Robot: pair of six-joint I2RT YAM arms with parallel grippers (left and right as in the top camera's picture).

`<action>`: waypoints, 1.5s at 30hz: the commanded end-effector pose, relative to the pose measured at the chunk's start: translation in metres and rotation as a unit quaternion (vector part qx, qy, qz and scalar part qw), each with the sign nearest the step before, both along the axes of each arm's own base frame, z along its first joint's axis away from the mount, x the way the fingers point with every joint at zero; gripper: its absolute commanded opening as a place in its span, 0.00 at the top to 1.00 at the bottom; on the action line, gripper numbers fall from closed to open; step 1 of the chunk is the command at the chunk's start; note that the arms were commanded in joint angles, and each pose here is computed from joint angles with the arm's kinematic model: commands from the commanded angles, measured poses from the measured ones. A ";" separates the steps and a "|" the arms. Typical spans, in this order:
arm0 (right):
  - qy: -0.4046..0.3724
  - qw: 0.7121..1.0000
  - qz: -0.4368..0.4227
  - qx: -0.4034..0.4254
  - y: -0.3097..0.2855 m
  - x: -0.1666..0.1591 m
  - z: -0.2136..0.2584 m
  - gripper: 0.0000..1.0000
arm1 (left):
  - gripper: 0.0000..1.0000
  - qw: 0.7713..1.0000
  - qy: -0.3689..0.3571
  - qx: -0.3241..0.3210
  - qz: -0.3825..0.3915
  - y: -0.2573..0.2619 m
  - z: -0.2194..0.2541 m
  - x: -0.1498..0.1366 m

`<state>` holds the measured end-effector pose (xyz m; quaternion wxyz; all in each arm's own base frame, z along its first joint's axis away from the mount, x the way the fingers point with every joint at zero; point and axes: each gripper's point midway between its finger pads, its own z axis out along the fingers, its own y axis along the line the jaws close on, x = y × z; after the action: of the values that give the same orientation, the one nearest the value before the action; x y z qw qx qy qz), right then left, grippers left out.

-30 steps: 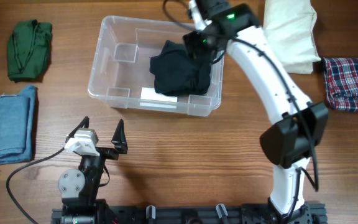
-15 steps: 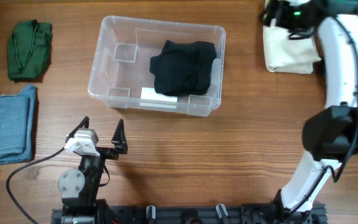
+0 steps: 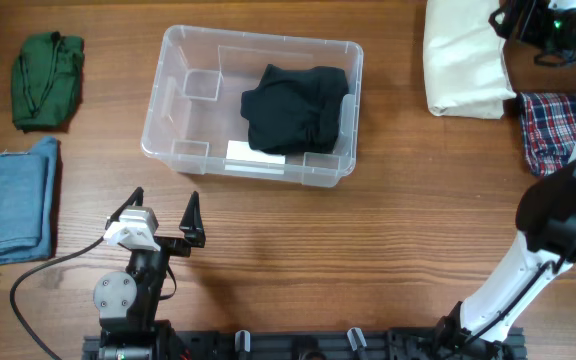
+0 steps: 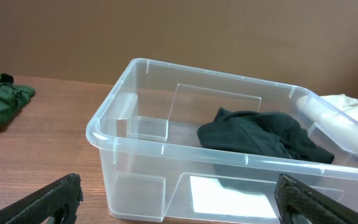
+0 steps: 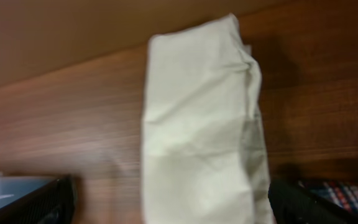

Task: Pack container
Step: 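Move the right gripper up to the cream folded cloth, then grasp the cream folded cloth with the right gripper and lift it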

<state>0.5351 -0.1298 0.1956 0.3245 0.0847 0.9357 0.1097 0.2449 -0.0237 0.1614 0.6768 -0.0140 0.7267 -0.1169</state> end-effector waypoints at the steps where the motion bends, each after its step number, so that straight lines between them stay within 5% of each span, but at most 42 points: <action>1: 0.023 0.999 0.030 -0.001 -0.009 0.010 -0.050 0.00 | 0.00 1.000 0.002 -0.004 0.004 0.002 -0.001 0.000; 21: 0.053 0.997 0.049 0.030 -0.038 0.020 -0.158 0.00 | 0.00 1.000 0.002 -0.004 0.004 0.002 -0.001 0.000; 45: 0.061 0.982 0.066 0.165 -0.010 0.016 -0.211 0.00 | 0.00 1.000 0.002 -0.004 0.004 0.002 -0.001 0.000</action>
<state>0.5589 -0.1538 0.0228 0.2740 0.0641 0.9309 0.2328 0.2449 -0.0237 0.1614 0.6768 -0.0140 0.7267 -0.1169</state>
